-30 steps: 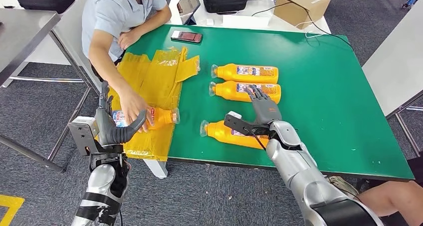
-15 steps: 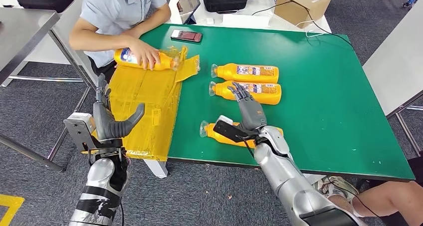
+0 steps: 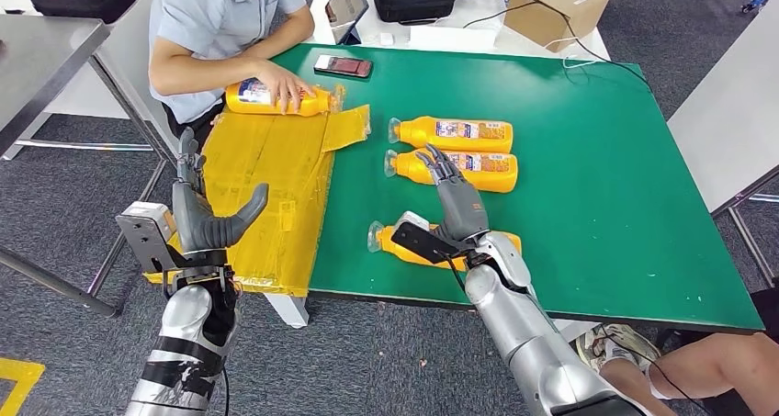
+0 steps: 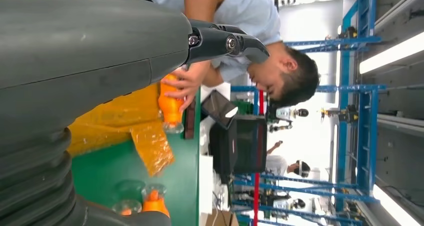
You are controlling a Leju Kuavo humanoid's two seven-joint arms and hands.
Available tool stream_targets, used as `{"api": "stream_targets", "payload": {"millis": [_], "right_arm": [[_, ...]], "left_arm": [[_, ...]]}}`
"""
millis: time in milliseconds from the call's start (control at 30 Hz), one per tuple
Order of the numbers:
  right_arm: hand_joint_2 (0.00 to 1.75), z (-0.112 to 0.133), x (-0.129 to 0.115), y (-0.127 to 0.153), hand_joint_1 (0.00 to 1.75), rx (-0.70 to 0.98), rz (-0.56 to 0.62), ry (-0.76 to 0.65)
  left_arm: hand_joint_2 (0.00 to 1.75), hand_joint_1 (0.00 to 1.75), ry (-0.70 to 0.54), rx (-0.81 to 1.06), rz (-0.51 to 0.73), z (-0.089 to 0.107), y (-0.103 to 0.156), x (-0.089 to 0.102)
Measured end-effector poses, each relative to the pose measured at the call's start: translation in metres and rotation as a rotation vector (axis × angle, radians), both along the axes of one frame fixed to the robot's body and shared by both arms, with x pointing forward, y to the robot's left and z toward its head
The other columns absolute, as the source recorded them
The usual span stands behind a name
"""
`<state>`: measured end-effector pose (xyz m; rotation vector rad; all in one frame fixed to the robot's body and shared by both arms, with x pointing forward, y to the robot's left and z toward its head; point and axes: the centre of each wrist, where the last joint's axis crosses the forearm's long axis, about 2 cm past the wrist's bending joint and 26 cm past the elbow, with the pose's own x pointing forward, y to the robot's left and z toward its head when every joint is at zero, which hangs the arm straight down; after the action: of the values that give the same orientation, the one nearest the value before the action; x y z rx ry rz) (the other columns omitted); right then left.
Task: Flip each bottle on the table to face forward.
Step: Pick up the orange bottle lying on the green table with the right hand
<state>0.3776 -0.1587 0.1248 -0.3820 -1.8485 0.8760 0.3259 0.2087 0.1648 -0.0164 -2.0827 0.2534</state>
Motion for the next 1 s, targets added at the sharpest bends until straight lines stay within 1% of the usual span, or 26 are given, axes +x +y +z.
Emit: {"api": "stream_targets", "payload": {"millis": [100,167,333,500,567,667,833,1000], "right_arm": [[1.75,-0.004,-0.002,0.005,0.00,-0.012,0.087,0.151],[1.75,-0.009,-0.004,0.008,0.00,-0.052,0.119,0.211],[1.75,-0.019,-0.007,0.013,0.00,-0.192,0.143,0.301],[1.75,-0.026,-0.008,0.015,0.00,-0.295,0.166,0.347],[1.75,-0.027,-0.008,0.015,0.00,-0.336,0.162,0.346],[1.75,-0.027,-0.008,0.015,0.00,-0.449,0.099,0.305],[1.75,-0.029,-0.010,0.015,0.00,-0.616,0.017,0.260],[1.75,-0.031,-0.012,0.015,0.00,-0.688,-0.007,0.217]], "left_arm": [[1.75,0.00,0.007,-0.010,-0.020,0.000,0.000,0.001],[1.75,0.00,0.011,-0.011,-0.029,0.000,0.000,0.002],[1.75,0.00,0.034,-0.019,-0.045,-0.004,0.000,0.003],[1.75,0.00,0.050,-0.017,-0.056,-0.007,0.000,0.004],[1.75,0.00,0.054,-0.015,-0.060,-0.008,0.000,0.005],[1.75,0.00,0.062,-0.014,-0.059,-0.010,0.001,0.004],[1.75,0.00,0.079,-0.017,-0.040,-0.015,0.007,-0.004],[1.75,0.00,0.086,-0.020,-0.018,-0.018,0.013,-0.011]]}}
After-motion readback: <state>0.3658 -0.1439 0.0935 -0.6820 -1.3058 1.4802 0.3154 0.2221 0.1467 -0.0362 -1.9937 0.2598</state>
